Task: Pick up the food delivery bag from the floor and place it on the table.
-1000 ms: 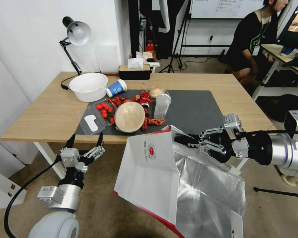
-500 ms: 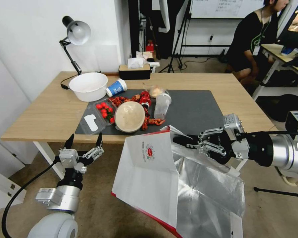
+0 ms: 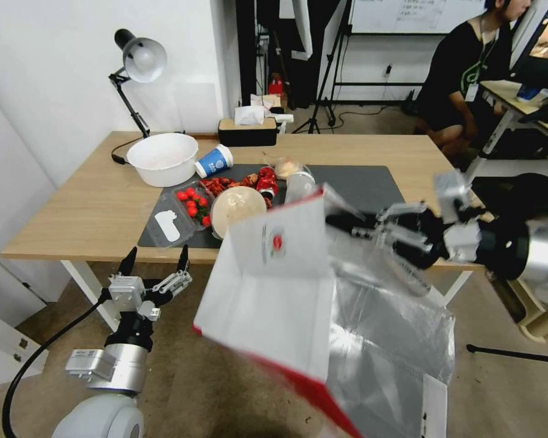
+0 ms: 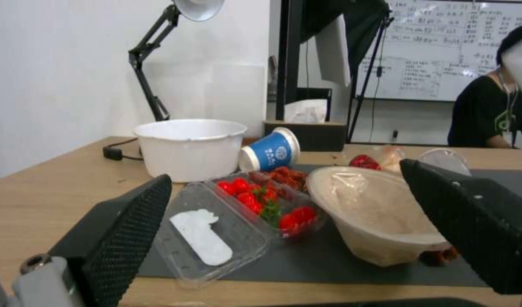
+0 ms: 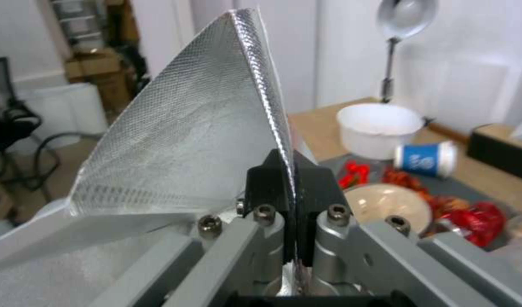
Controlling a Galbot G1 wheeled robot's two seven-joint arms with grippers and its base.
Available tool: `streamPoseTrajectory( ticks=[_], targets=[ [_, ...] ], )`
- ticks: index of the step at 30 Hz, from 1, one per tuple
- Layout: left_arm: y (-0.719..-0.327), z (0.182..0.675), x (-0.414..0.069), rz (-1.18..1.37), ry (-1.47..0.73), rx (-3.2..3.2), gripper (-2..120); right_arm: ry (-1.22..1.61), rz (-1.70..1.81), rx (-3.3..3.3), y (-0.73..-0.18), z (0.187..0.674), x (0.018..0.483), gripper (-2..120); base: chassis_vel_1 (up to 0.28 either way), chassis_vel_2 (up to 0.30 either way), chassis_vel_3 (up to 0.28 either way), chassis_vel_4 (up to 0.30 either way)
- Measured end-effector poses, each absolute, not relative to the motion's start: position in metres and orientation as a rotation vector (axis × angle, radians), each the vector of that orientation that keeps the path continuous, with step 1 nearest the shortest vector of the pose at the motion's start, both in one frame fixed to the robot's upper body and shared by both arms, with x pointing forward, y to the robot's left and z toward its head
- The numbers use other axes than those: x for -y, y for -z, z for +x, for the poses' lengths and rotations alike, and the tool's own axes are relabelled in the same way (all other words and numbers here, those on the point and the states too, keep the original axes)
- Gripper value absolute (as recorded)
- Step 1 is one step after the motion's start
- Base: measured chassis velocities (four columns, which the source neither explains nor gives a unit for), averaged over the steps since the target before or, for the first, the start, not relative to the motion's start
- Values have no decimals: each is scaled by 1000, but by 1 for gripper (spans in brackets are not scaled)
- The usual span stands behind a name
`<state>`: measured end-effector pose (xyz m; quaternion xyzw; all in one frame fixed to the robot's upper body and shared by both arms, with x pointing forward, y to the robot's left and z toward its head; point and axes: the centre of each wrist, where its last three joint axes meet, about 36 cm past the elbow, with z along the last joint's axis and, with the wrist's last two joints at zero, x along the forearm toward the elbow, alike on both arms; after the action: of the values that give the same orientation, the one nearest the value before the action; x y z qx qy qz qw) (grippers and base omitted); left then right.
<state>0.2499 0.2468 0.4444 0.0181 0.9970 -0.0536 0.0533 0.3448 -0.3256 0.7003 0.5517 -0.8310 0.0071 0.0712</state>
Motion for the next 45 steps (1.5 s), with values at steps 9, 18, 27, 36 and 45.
streamPoseTrajectory(
  ticks=[9,18,27,36,45],
  targets=[
    [-444,250,-246,58,161,-3030,100,-6,1596,2593,-710,345,328,0,0,0,0,0],
    [-444,250,-245,61,160,-3029,100,16,1526,2694,-718,344,328,0,0,0,0,0],
    [-443,250,-242,66,162,-3030,100,137,1253,2956,-728,341,329,0,0,0,0,0],
    [-442,250,-240,70,160,-3030,100,339,1009,3096,-716,343,344,0,0,0,0,0],
    [-440,251,-238,75,162,-3037,100,435,867,3126,-693,339,351,0,0,0,0,0]
  ],
)
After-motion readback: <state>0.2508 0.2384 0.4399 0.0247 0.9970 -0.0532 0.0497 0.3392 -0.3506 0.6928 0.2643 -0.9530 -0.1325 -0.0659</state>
